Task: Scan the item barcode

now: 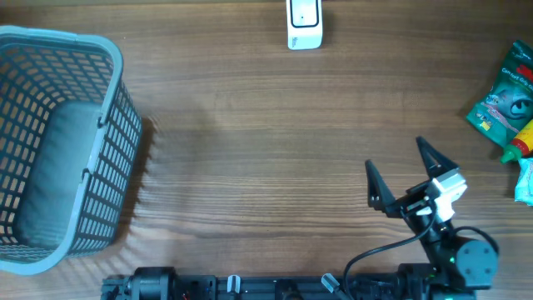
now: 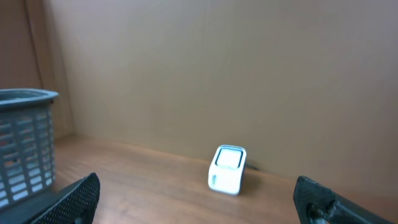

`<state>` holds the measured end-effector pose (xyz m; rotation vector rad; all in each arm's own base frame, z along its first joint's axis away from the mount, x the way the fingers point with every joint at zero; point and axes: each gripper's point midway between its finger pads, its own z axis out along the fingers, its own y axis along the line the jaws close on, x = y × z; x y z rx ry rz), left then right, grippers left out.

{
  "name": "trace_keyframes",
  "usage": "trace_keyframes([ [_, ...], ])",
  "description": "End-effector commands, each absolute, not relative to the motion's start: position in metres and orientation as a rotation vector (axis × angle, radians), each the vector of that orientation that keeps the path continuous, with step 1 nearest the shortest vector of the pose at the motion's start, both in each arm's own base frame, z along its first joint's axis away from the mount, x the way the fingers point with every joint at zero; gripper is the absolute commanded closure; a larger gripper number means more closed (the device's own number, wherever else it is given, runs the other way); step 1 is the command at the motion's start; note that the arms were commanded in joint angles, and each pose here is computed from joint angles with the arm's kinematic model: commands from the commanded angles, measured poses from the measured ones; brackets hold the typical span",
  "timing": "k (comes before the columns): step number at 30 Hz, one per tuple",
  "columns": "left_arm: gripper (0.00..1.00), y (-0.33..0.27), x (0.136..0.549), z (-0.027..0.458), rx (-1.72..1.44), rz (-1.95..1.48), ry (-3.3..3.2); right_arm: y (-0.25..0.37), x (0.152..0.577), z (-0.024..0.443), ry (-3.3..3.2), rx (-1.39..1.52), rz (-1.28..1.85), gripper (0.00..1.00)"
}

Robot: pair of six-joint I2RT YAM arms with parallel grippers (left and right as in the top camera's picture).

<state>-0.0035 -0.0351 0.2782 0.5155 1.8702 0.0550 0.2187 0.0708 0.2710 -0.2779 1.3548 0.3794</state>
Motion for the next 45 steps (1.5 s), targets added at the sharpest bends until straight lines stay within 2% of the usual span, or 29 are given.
trace_keyframes([
  [1,0.0,-0.035,-0.004,0.279,0.521,0.06,1.862,0.057,0.225,0.25,1.37,-0.112,0.425,0.0],
  [4,0.0,-0.035,-0.004,0.279,0.521,0.06,1.862,0.042,0.236,0.225,1.422,0.045,0.436,0.0],
  [12,0.0,-0.035,-0.004,0.279,0.521,0.06,1.862,0.038,0.243,0.177,1.573,0.091,0.396,0.0],
  [18,0.0,-0.035,-0.004,0.279,0.521,0.06,1.862,0.051,0.241,0.177,1.568,-0.094,0.297,0.0],
  [45,0.0,-0.048,-0.005,0.284,0.58,-0.02,1.821,0.051,0.241,0.177,1.568,-0.091,0.296,0.0],
])
